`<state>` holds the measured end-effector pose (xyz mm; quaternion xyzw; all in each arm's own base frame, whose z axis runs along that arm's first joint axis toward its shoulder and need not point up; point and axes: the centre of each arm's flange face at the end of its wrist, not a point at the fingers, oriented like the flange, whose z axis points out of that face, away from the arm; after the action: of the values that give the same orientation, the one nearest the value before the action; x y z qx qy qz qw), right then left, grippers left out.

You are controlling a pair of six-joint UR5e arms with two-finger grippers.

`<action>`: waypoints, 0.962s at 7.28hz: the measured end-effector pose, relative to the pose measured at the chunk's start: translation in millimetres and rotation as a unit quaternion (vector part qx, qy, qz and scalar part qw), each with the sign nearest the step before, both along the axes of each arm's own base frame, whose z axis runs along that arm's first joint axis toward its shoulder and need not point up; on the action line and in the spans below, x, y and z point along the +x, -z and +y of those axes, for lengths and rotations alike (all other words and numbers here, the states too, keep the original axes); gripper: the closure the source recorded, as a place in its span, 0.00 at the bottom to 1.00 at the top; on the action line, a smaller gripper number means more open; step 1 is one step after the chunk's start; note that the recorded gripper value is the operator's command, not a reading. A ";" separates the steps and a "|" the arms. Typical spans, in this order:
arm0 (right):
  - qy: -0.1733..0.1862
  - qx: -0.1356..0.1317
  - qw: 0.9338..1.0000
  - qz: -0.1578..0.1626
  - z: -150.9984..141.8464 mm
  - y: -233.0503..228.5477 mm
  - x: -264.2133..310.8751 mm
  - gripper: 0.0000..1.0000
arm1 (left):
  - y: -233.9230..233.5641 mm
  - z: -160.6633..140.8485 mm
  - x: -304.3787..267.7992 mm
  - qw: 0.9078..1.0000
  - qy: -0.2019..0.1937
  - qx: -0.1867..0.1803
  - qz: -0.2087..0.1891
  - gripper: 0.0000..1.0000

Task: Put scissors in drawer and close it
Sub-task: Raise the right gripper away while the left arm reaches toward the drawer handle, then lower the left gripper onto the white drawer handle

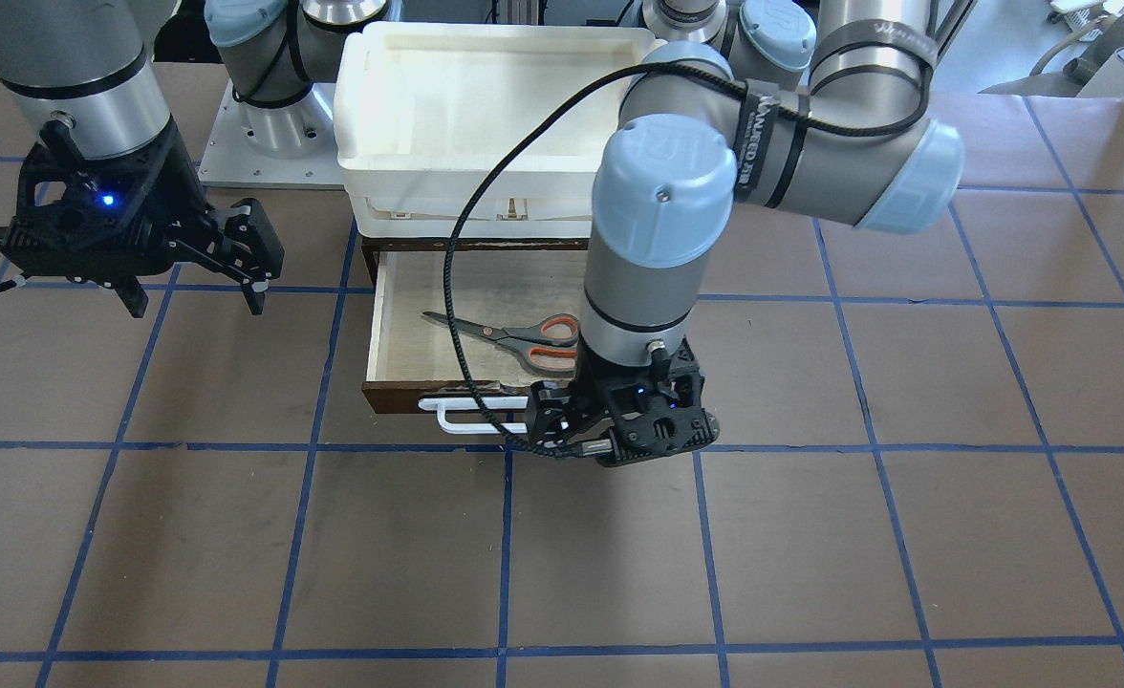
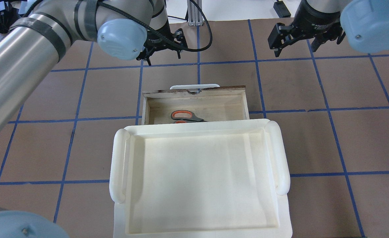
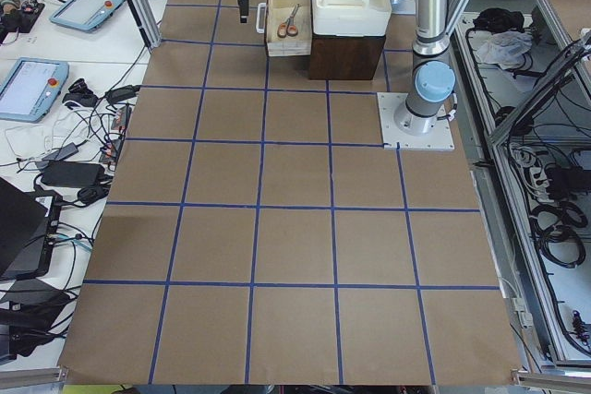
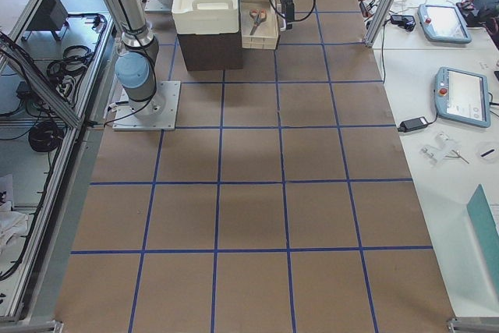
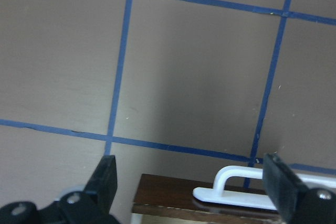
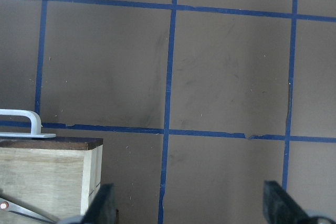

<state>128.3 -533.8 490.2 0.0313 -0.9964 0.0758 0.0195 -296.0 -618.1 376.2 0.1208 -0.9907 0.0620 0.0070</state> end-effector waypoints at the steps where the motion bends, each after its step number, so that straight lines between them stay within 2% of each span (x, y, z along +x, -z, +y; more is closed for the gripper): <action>1: 0.007 -0.001 1.000 0.000 0.8 -1.0 -0.1 0.00 | 23.1 -5.9 -19.4 1.000 -0.006 -0.004 0.009 0.00; 4: 0.005 0.007 1.000 -0.004 5.4 -2.6 0.4 0.00 | 56.6 4.2 -35.4 0.999 -0.004 0.033 0.010 0.00; 7: 0.001 0.025 1.000 -0.016 16.9 -6.6 2.8 0.00 | 58.7 18.7 -32.3 0.998 -0.004 0.066 -0.002 0.00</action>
<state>131.1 -517.0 496.8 0.0292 -0.9982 0.0517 0.0024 -328.4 -599.5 317.5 0.1245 -0.9922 -0.0034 -0.0027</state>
